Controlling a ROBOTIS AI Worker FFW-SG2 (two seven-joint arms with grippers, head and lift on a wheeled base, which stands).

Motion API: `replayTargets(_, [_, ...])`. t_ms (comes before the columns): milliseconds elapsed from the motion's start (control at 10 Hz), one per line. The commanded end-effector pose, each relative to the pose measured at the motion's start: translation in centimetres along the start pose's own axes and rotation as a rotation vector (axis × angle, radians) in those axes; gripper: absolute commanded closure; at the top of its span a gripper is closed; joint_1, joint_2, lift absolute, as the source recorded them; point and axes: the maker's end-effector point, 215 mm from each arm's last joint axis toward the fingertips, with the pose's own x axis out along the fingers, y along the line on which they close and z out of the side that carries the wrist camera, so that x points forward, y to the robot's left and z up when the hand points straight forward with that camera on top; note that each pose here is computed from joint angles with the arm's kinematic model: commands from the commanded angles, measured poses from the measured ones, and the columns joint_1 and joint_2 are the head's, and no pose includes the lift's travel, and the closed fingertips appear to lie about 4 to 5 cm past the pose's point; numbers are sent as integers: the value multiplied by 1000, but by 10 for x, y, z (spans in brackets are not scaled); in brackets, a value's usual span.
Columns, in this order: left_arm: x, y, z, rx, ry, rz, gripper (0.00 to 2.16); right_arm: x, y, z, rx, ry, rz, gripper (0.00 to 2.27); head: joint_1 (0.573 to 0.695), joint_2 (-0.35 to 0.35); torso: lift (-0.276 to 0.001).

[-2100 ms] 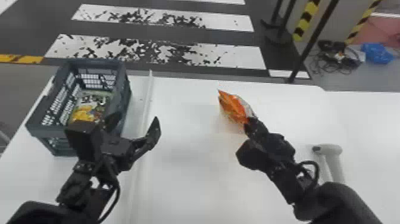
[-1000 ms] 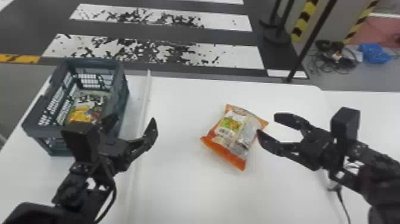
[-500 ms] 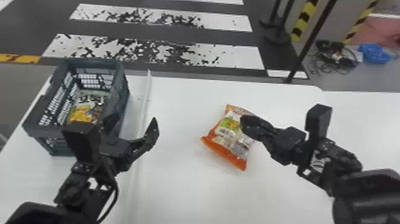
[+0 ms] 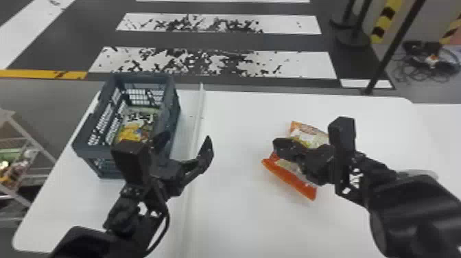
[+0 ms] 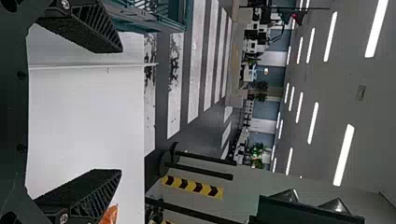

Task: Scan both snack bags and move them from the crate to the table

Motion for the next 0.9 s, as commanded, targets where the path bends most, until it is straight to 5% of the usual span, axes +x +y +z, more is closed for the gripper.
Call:
replayTargets(0, [-1,-2,-2,-2,8,-1,80,10,2,-11,-7,32,10,2260,695,47,-88])
replayTargets(800, [-3,-9,-1,2,17,-17,80,-16,-9,-60,-31,131,-7,2260,695,16,-88])
